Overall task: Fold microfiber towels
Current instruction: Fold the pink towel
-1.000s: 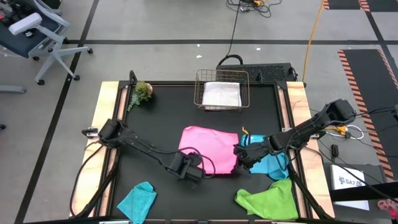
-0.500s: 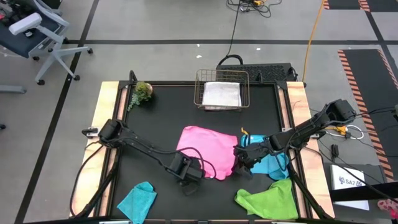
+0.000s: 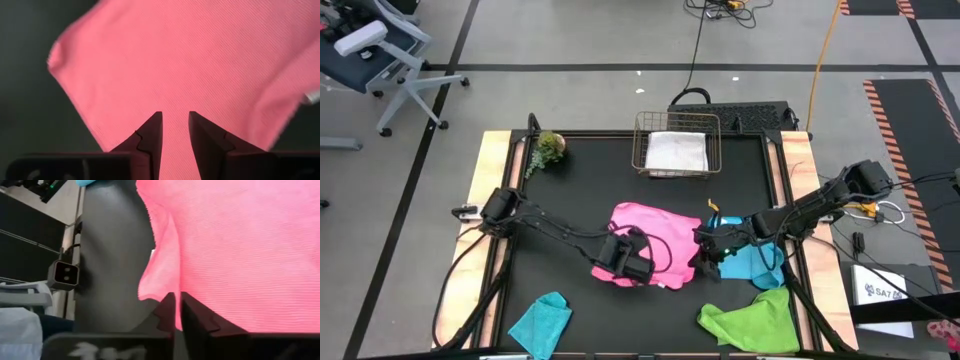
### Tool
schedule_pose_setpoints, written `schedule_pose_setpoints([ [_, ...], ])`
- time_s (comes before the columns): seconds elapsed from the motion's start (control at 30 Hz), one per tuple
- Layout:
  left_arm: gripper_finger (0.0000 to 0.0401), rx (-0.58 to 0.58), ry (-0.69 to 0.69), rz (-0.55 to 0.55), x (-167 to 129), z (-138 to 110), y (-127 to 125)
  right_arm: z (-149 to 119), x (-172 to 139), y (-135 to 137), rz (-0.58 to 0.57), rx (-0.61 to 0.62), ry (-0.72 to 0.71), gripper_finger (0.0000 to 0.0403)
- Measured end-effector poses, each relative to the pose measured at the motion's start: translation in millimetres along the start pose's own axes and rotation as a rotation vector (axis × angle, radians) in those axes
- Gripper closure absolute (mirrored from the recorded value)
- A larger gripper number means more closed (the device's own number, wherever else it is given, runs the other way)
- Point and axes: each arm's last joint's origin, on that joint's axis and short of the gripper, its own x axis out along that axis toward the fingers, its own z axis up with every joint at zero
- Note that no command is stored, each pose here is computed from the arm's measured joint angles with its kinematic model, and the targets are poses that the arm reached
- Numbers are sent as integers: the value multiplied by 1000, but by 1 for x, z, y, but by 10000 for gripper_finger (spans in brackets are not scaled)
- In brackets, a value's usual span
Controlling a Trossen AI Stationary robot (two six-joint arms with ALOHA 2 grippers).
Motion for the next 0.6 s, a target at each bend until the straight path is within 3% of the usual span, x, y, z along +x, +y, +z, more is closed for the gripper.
schedule_pose_setpoints([
  [0.33, 304, 47, -1, 35, 10, 19, 16, -6, 0, -5, -111, 20, 7, 402],
  [0.6, 304, 94, 57, 63, 20, 4, 18, -7, 0, -7, -219, 36, -67, 403],
])
